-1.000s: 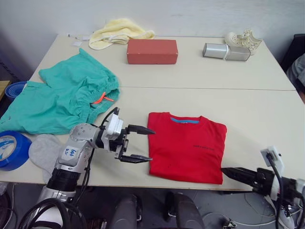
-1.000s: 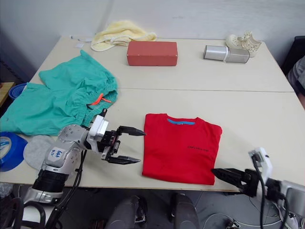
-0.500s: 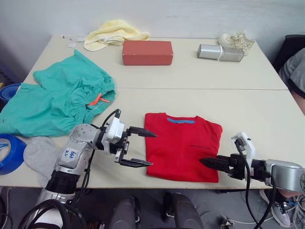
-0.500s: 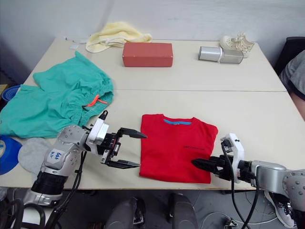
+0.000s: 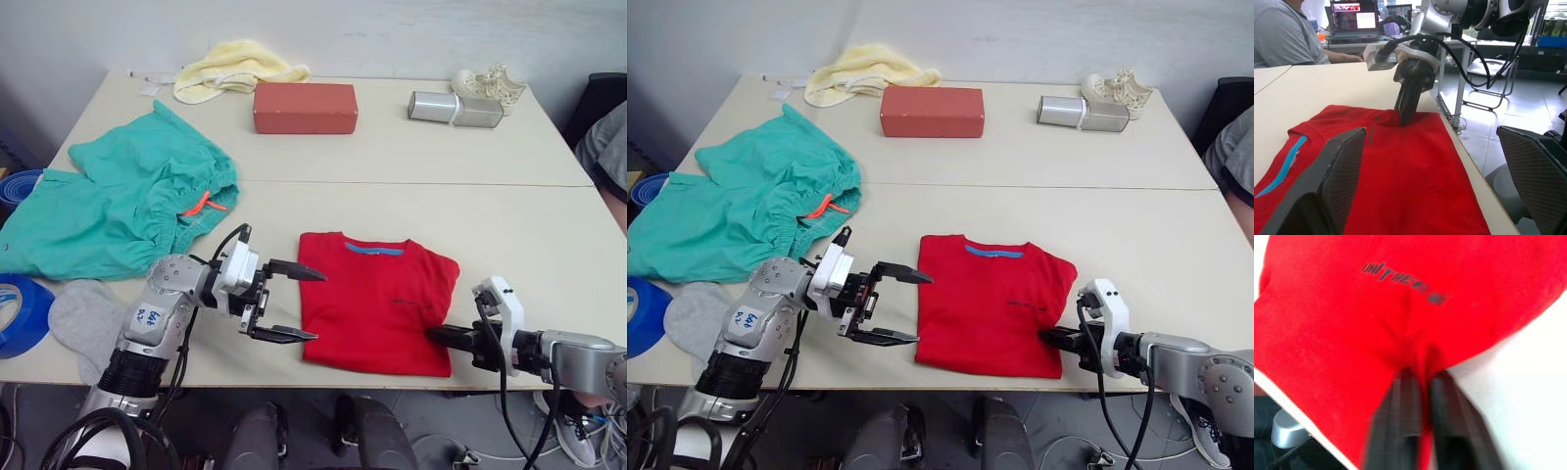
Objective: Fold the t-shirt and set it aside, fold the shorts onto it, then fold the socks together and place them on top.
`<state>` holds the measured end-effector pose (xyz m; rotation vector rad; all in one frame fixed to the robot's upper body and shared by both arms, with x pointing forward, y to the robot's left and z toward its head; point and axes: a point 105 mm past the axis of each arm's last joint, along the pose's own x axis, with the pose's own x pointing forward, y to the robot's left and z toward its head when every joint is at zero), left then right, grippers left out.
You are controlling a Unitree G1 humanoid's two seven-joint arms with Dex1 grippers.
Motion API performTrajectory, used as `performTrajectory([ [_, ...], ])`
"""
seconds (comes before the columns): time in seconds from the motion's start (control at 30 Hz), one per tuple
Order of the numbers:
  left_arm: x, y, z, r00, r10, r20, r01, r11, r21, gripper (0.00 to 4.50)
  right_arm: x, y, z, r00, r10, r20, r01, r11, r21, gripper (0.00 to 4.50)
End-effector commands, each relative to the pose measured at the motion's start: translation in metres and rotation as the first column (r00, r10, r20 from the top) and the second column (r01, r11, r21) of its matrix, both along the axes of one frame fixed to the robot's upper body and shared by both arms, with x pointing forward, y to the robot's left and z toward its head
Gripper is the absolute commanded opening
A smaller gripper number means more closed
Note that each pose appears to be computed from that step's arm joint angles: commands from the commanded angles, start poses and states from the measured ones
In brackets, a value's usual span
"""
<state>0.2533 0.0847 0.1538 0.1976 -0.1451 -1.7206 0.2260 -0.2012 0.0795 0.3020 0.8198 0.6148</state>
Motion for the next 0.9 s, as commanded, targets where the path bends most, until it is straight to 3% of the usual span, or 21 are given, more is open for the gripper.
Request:
performTrajectory([
  [0.03,0.002,-0.002,0.007,0.999,-0.006,0.038,0.006,1.000,-0.020,4.50,-0.008,-0.006,-0.009,0.999,-0.009,-0.037,0.008,1.000,-0.016,0.02],
  [0.2,0.003,-0.003,0.005,0.999,-0.005,0.039,0.006,1.000,-0.020,4.50,-0.003,-0.045,0.010,0.991,-0.129,0.042,0.132,0.988,-0.078,0.02],
  [0.43,0.005,-0.005,0.003,0.999,-0.007,0.043,0.008,1.000,-0.017,4.50,-0.009,-0.127,0.034,0.929,-0.345,0.131,0.365,0.912,-0.185,0.02],
  [0.73,0.012,-0.006,0.002,0.998,-0.017,0.060,0.017,1.000,-0.006,4.50,-0.009,-0.212,0.044,0.800,-0.547,0.248,0.599,0.753,-0.273,0.02],
  [0.87,0.015,-0.006,0.003,0.998,-0.009,0.068,0.009,1.000,-0.004,4.50,-0.009,-0.238,0.041,0.766,-0.576,0.284,0.642,0.697,-0.319,0.02],
  [0.9,0.015,-0.006,0.003,0.998,-0.005,0.070,0.005,1.000,-0.005,4.50,-0.007,-0.249,0.040,0.735,-0.598,0.319,0.678,0.657,-0.330,0.02],
])
